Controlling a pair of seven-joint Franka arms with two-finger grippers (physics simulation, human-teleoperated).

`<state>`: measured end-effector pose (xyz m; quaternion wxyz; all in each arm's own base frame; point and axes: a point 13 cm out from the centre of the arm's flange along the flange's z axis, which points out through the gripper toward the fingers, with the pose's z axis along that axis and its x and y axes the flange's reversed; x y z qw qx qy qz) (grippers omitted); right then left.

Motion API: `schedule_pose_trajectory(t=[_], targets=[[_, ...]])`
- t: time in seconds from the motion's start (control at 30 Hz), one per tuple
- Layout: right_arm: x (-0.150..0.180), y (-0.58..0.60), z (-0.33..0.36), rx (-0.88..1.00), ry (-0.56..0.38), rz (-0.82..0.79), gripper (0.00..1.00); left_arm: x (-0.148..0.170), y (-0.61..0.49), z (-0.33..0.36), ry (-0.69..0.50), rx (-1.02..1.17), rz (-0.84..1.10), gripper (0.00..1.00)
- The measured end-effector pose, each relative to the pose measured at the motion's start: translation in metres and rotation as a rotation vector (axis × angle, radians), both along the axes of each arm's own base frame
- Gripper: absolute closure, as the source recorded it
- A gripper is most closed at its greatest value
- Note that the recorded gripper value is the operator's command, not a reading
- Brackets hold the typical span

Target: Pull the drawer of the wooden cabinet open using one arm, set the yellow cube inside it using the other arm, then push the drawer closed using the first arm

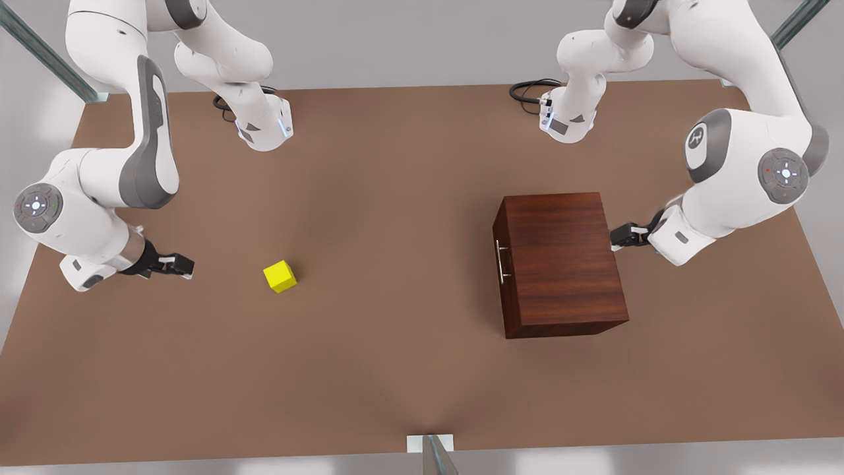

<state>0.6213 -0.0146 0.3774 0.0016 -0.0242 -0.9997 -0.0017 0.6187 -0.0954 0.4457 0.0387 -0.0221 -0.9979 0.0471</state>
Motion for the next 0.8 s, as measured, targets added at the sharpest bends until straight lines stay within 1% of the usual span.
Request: schedule_pose_trajectory(t=[0.1,0.2,0.23,0.33,0.4,0.5,0.57,0.63,0.7,0.8], targets=[[0.003,-0.001,0.001,0.000,-0.012,-0.004,0.00,0.002,-0.001,-0.001,-0.005,0.002,0.003,0.00],[0.005,-0.001,0.001,0.000,-0.020,-0.006,0.00,-0.012,-0.037,-0.002,0.015,0.006,-0.064,0.00],[0.005,-0.001,0.002,0.000,-0.021,-0.007,0.00,-0.023,-0.075,-0.005,0.022,0.024,-0.133,0.00],[0.006,-0.001,0.002,0.000,-0.025,-0.008,0.00,-0.073,-0.202,-0.026,0.036,0.106,-0.355,0.00],[0.007,-0.001,0.001,0.000,-0.026,-0.009,0.00,-0.089,-0.236,-0.042,0.033,0.176,-0.419,0.00],[0.007,-0.001,0.001,0.000,-0.027,-0.011,0.00,-0.091,-0.259,-0.080,0.025,0.281,-0.456,0.00],[0.007,-0.001,0.001,0.000,-0.028,-0.011,0.00,-0.103,-0.289,-0.105,0.009,0.339,-0.497,0.00],[0.007,-0.001,0.001,0.000,-0.029,-0.012,0.00,-0.108,-0.320,-0.123,-0.033,0.368,-0.512,0.00],[0.007,-0.001,0.002,0.000,-0.029,-0.012,0.00,-0.101,-0.338,-0.137,-0.071,0.384,-0.488,0.00],[0.007,-0.001,0.002,-0.001,-0.029,-0.013,0.00,-0.089,-0.326,-0.167,-0.046,0.364,-0.362,0.00]])
